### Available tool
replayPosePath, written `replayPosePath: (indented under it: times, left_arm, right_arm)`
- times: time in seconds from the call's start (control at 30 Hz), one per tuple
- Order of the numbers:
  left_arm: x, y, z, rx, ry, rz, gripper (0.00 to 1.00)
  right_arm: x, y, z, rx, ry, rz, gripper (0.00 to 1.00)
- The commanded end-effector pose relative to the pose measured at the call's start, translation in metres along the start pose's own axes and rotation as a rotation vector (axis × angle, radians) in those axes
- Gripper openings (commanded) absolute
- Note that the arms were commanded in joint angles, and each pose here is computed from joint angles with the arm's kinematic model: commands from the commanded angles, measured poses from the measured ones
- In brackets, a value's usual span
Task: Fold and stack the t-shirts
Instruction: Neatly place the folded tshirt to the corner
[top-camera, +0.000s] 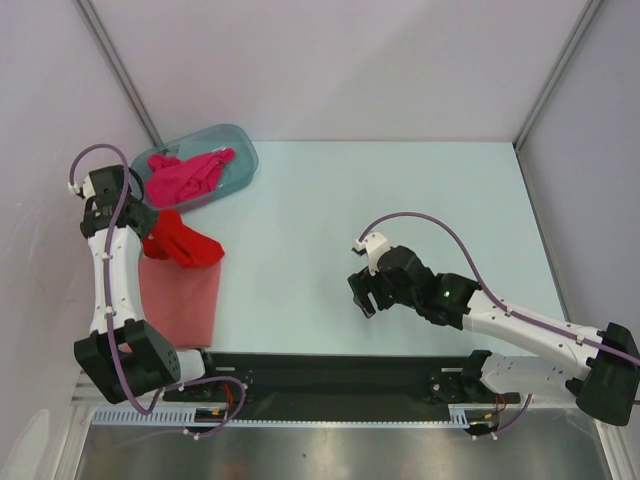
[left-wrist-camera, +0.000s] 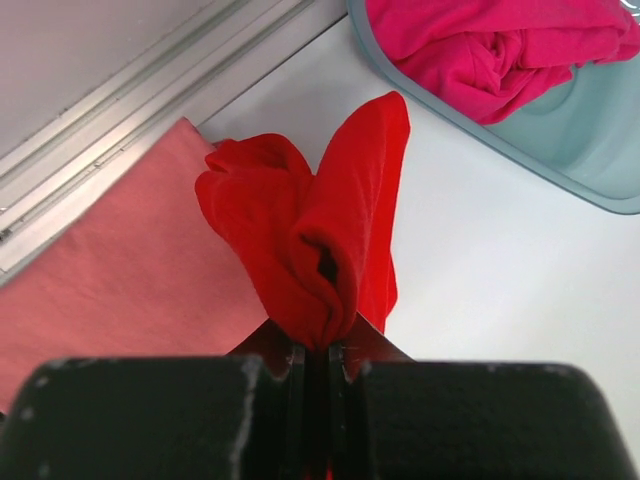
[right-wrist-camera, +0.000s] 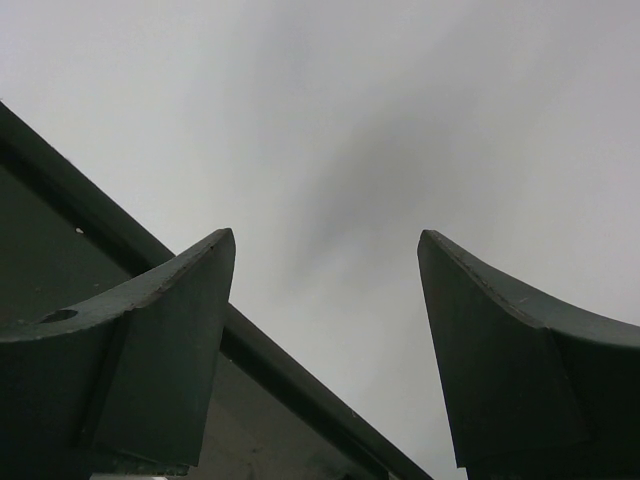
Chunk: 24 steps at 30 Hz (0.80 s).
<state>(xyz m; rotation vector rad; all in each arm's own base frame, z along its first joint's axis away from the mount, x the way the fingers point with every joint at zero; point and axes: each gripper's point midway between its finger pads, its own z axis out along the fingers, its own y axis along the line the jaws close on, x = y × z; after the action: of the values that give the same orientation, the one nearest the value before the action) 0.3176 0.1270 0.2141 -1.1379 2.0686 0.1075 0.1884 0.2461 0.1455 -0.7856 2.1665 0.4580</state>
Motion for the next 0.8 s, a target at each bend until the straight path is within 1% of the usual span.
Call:
replayPosePath:
  times: [0.0, 0.13, 0.23, 0.43, 0.77]
  left_arm:
    - [-0.031, 0.0, -0.019, 0.03, -0.11, 0.03, 0.0]
    - [-0.024, 0.006, -0.017, 0.012, -0.094, 0.032, 0.0]
    - [-0.023, 0.007, -0.018, 0.017, -0.105, 0.033, 0.0]
    - [-0.041, 0.006, -0.026, -0.002, -0.141, 0.068, 0.0]
    - [-0.023, 0.026, -0.016, -0.052, -0.111, 0.142, 0.0]
  right_arm:
    - [-0.015, 0.003, -0.002, -0.017, -0.04, 0.002, 0.78]
    - [-0.012, 0.004, -0.001, -0.021, -0.033, 0.006, 0.79]
    - [-0.013, 0.005, -0.001, -0.025, -0.034, 0.008, 0.79]
    - [-0.01, 0.005, -0.001, -0.026, -0.024, 0.011, 0.79]
    - [-0.009, 0.006, 0.0, -0.031, -0.017, 0.004, 0.79]
